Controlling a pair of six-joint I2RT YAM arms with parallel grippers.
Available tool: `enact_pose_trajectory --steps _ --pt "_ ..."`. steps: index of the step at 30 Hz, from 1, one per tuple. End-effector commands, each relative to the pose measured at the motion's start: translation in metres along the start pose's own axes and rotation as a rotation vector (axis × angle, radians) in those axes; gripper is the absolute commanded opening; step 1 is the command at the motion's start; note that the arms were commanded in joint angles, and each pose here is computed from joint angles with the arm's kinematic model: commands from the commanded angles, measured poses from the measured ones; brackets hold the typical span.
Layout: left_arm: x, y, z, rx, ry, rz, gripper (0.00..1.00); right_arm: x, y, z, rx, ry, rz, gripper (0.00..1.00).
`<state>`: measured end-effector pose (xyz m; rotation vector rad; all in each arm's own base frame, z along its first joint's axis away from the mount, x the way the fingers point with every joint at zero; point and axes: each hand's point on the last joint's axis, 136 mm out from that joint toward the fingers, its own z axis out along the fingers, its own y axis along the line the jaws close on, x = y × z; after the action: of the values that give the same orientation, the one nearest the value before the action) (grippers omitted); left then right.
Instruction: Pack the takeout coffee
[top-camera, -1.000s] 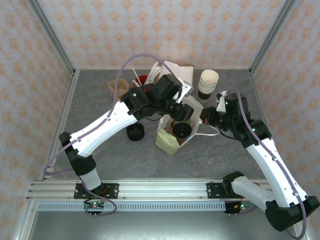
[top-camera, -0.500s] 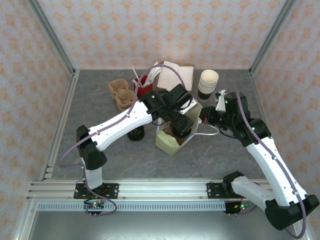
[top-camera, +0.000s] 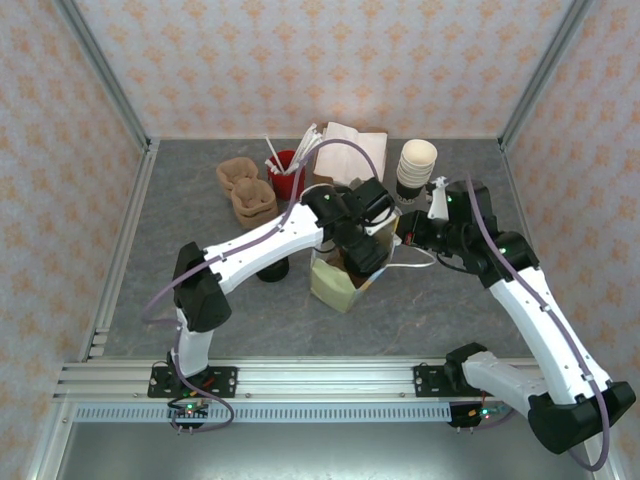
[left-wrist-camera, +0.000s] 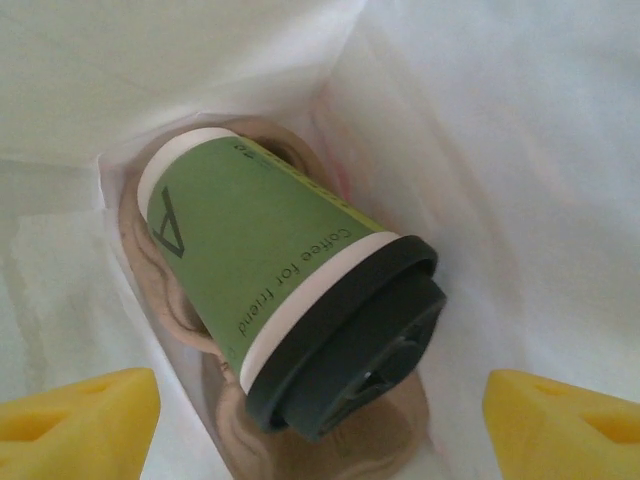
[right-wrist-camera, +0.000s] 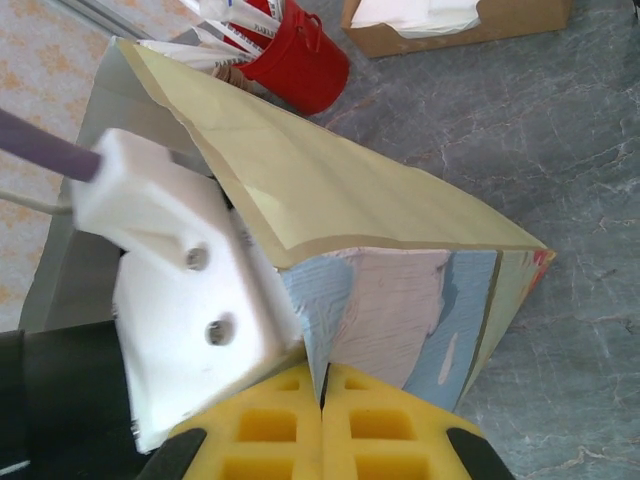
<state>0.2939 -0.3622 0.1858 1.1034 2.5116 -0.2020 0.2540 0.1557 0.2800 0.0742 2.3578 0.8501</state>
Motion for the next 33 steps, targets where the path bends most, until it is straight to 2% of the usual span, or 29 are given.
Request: enact_pose_trajectory --steps 1,5,9,21,29,33 --pt "0.009 0.003 0.010 -0.034 0.039 0.045 0.85 -0.014 0.020 -0.011 -0.062 -0.040 -0.062 0.00" --pt "0.015 0.000 0.019 -0.025 0.067 0.058 0.88 -0.014 0.020 -0.010 -0.064 -0.033 -0.063 0.00" --pt "0.020 -0.010 0.023 0.013 0.081 0.074 0.96 -0.014 0.022 -0.009 -0.072 -0.030 -0.058 0.00" --pt "0.026 -0.020 0.049 -0.008 0.107 0.080 0.97 -0.015 0.025 -0.007 -0.092 -0.026 -0.049 0.00" --pt "0.007 -0.016 0.057 -0.038 0.014 0.013 0.92 -0.012 0.026 -0.006 -0.102 -0.019 -0.038 0.00" --pt "-0.002 -0.015 0.057 -0.043 -0.024 -0.010 0.84 -0.011 0.026 -0.005 -0.103 -0.016 -0.037 0.00"
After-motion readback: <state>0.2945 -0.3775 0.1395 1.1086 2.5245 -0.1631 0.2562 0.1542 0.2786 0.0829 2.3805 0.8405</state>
